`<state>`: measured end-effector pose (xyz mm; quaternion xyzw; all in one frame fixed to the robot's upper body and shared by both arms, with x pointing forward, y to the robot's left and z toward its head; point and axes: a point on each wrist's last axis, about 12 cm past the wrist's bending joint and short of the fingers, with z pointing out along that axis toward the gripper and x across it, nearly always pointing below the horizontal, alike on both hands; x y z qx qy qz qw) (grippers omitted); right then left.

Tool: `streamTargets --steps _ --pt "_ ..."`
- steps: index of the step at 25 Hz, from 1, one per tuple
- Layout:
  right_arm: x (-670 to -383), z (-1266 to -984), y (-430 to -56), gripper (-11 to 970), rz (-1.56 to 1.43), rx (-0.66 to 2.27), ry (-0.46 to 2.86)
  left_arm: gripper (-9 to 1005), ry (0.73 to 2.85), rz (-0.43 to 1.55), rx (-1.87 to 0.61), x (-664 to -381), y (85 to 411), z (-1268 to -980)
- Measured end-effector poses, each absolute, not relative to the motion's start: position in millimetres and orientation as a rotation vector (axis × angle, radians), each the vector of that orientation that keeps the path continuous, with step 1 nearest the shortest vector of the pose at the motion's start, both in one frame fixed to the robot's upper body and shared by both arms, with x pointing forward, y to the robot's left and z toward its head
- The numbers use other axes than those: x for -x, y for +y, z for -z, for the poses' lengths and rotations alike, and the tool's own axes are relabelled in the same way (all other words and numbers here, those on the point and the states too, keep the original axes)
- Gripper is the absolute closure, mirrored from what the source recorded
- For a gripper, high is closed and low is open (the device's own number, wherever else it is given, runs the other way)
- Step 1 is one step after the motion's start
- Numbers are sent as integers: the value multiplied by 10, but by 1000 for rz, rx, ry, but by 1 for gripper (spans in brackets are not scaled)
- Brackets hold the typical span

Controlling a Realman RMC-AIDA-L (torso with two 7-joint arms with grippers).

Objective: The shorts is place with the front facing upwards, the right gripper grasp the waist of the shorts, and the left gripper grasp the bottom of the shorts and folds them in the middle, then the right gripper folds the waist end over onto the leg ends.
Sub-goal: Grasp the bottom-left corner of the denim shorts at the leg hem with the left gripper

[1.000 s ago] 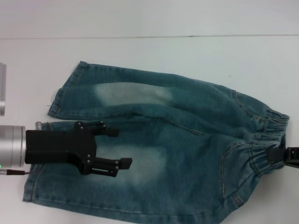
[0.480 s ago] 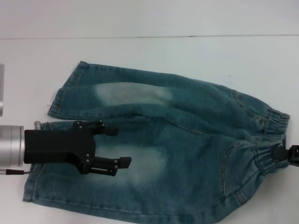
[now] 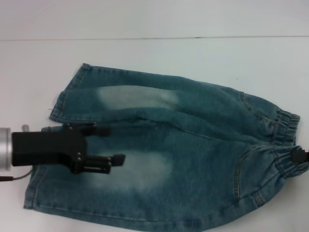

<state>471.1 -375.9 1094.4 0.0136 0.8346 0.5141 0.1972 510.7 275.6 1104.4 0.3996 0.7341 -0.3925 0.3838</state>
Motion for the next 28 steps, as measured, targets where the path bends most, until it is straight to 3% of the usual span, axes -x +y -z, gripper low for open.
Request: streamTargets --steps 8,28 --pt "-4693 -10923 -3754 914 -1389 54 2319 63 2167 1067 -660 -5032 3142 -11175" --pt "-4903 -10956 -3907 914 -1177 99 2339 63 2544 936 -358 -4983 3464 -11275"
